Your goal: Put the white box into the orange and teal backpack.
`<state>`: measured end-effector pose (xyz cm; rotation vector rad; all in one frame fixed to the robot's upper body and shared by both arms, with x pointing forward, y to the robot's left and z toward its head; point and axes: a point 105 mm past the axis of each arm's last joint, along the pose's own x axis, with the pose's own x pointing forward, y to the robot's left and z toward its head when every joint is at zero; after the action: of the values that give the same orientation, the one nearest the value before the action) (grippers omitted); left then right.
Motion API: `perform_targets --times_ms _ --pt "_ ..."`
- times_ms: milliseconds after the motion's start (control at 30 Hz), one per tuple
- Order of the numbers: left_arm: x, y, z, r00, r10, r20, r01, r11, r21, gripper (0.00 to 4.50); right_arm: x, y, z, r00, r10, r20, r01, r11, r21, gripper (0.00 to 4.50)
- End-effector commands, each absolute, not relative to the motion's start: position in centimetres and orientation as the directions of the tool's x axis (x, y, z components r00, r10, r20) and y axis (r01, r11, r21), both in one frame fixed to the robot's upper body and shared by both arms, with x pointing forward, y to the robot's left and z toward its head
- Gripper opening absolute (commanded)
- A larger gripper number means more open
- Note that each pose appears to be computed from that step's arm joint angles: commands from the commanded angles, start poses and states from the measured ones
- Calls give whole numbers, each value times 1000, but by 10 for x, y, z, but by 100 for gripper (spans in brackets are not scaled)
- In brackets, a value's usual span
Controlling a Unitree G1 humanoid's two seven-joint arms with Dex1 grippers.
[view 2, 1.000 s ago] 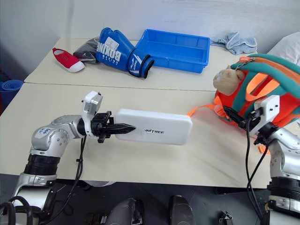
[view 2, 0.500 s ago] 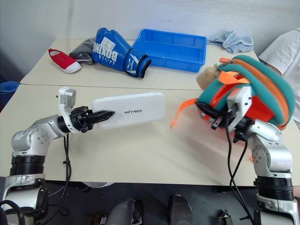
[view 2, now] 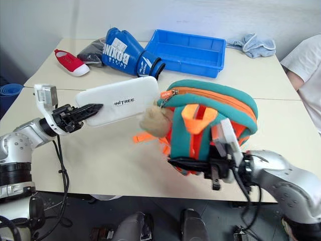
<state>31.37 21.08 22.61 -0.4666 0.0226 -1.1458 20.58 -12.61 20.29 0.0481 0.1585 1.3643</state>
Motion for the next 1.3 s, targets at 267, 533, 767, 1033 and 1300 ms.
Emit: perform_targets --times_ms 267,533,767,1033,1300 --pt "282 187 267 247 -932 267 959 196 -204 130 226 -152 209 330 942 -61 -943 333 33 2" --pt "286 160 253 140 -986 89 988 135 -69 130 230 -150 208 324 944 -62 -945 326 29 2" --pt "308 113 247 10 -997 -75 992 0 129 130 235 -148 210 330 942 -57 -943 332 22 2" --pt "328 25 245 -104 -972 -212 932 -169 320 130 235 -144 207 317 946 -75 -948 319 16 2" --pt "331 -39 235 -91 -987 -129 955 -123 268 130 232 -138 205 333 941 -67 -943 334 8 2"
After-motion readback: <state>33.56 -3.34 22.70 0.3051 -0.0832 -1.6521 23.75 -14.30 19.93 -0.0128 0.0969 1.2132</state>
